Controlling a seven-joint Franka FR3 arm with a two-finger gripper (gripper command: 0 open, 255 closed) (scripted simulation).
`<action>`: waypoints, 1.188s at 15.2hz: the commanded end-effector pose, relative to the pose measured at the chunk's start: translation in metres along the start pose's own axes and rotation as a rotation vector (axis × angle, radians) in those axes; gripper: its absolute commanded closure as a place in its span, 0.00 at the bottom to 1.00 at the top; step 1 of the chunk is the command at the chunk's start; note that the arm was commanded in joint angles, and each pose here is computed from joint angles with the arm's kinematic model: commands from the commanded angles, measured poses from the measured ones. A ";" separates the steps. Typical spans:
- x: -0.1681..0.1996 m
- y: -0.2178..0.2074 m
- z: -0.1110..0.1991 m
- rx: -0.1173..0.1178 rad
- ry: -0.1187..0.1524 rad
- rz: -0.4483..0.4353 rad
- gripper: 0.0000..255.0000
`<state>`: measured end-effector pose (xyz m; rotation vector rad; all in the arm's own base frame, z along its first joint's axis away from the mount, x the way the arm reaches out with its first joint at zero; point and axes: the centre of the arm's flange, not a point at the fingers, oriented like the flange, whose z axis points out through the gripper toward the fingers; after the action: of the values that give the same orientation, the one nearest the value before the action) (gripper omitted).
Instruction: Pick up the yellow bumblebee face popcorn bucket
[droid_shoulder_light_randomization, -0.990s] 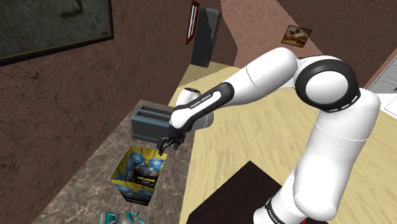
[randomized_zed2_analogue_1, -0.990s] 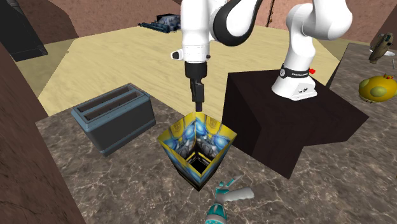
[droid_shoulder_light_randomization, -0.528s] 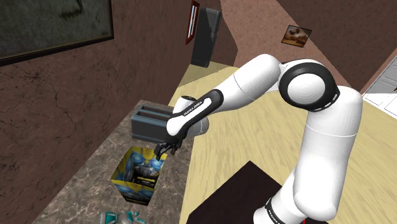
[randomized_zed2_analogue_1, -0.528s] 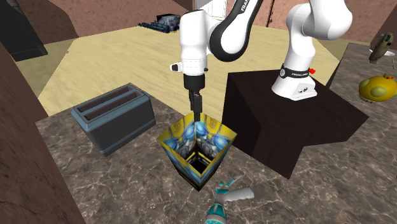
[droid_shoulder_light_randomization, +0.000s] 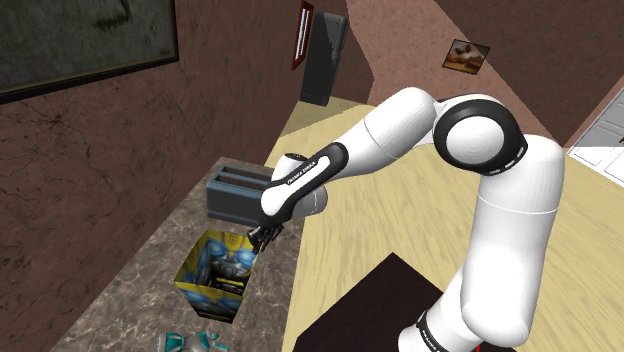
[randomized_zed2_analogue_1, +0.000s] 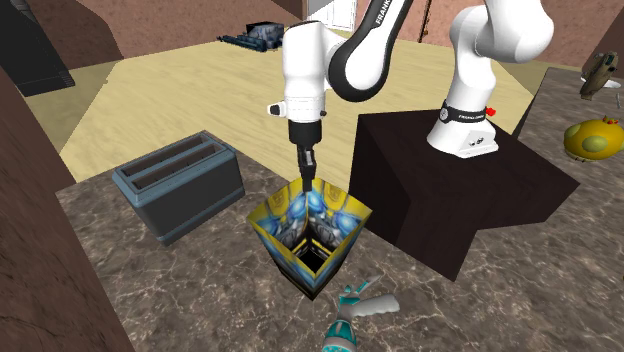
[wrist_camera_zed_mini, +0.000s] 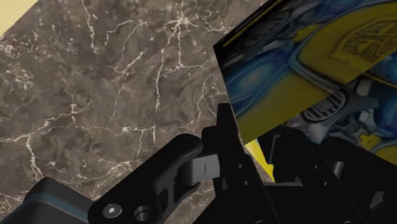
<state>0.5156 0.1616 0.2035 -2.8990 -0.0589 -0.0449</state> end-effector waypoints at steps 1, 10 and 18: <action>0.000 0.000 0.001 0.000 -0.001 0.000 1.00; 0.001 -0.008 -0.030 0.000 -0.001 0.000 1.00; 0.002 -0.018 -0.071 0.000 -0.001 0.000 1.00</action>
<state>0.5146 0.1611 0.2696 -2.9010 -0.0589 -0.0354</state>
